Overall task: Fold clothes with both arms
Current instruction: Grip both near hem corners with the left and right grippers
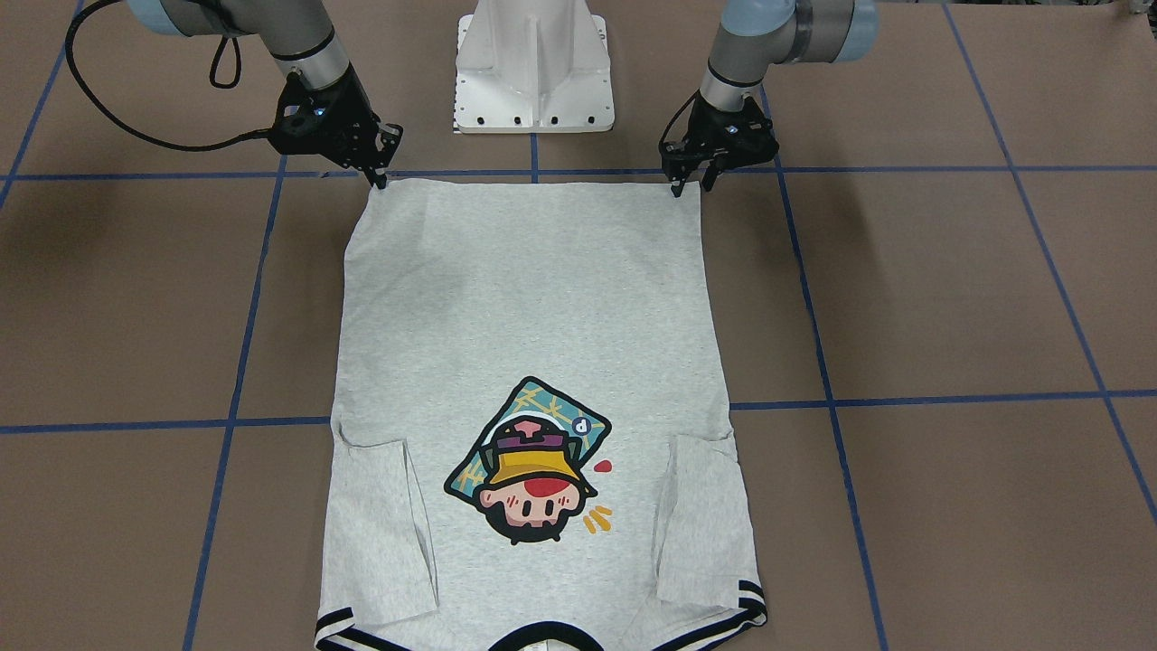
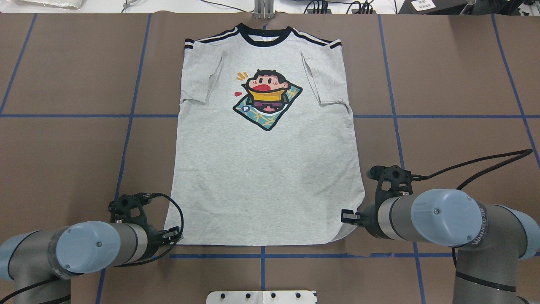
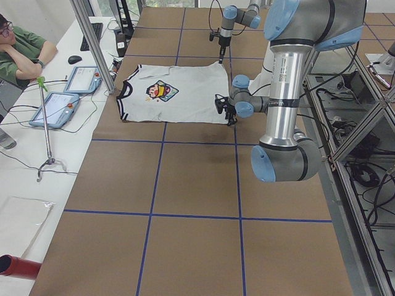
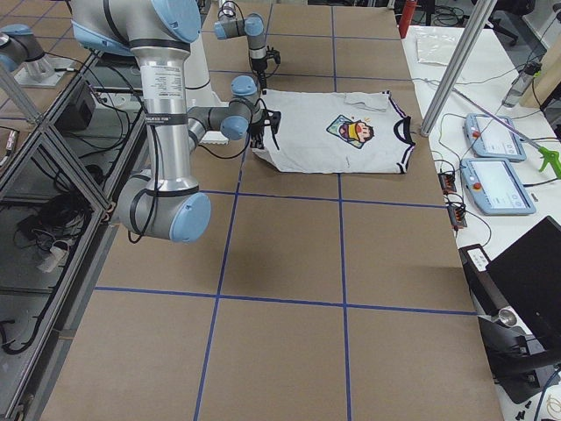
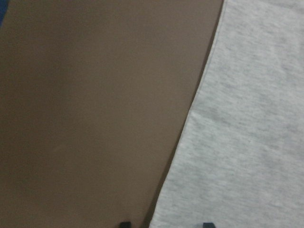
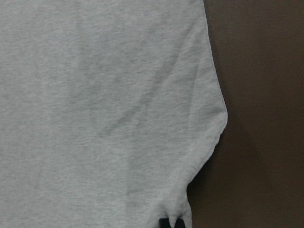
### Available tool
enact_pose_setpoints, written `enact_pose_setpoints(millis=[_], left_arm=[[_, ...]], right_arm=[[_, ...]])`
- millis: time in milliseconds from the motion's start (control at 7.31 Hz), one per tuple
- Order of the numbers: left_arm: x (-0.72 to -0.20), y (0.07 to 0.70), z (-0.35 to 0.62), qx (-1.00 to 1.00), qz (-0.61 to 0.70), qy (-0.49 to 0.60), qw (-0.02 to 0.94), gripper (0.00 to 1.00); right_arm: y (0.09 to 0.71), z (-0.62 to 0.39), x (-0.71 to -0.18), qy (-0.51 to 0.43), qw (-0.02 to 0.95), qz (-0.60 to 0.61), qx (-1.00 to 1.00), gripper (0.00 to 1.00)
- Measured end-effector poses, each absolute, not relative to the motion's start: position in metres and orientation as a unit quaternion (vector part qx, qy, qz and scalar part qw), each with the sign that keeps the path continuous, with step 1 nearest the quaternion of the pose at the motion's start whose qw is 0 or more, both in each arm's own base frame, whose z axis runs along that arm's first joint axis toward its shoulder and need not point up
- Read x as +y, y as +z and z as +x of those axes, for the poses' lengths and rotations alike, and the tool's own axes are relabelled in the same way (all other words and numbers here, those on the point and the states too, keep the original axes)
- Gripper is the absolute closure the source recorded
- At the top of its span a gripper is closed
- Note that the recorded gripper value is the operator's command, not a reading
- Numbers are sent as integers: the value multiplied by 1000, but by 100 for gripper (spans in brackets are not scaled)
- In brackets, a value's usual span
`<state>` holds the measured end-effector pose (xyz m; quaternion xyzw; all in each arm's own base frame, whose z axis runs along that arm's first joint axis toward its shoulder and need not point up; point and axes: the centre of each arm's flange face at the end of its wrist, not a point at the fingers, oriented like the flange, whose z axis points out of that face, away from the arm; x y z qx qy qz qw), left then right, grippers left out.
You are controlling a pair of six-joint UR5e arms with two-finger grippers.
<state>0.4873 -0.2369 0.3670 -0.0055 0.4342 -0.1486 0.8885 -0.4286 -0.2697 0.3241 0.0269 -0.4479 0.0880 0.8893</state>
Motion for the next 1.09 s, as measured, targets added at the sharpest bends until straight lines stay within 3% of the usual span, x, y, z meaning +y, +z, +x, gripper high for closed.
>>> enact_pose_setpoints(millis=[547,684,958,1094], left_arm=[[-237,360,489,440,-6,-147,886,57],[-237,360,489,439,-6,-147,886,64],[-238,360,490,438,-6,-149,887,95],[-238,360,489,438,-7,-149,886,100]], right_arm=[[324,-425,-274,90,889,22,-449,100],[325,-425,-274,90,889,22,-448,100],[325,-425,-274,90,889,21,-448,100],[325,-425,-274,90,889,21,-448,100]])
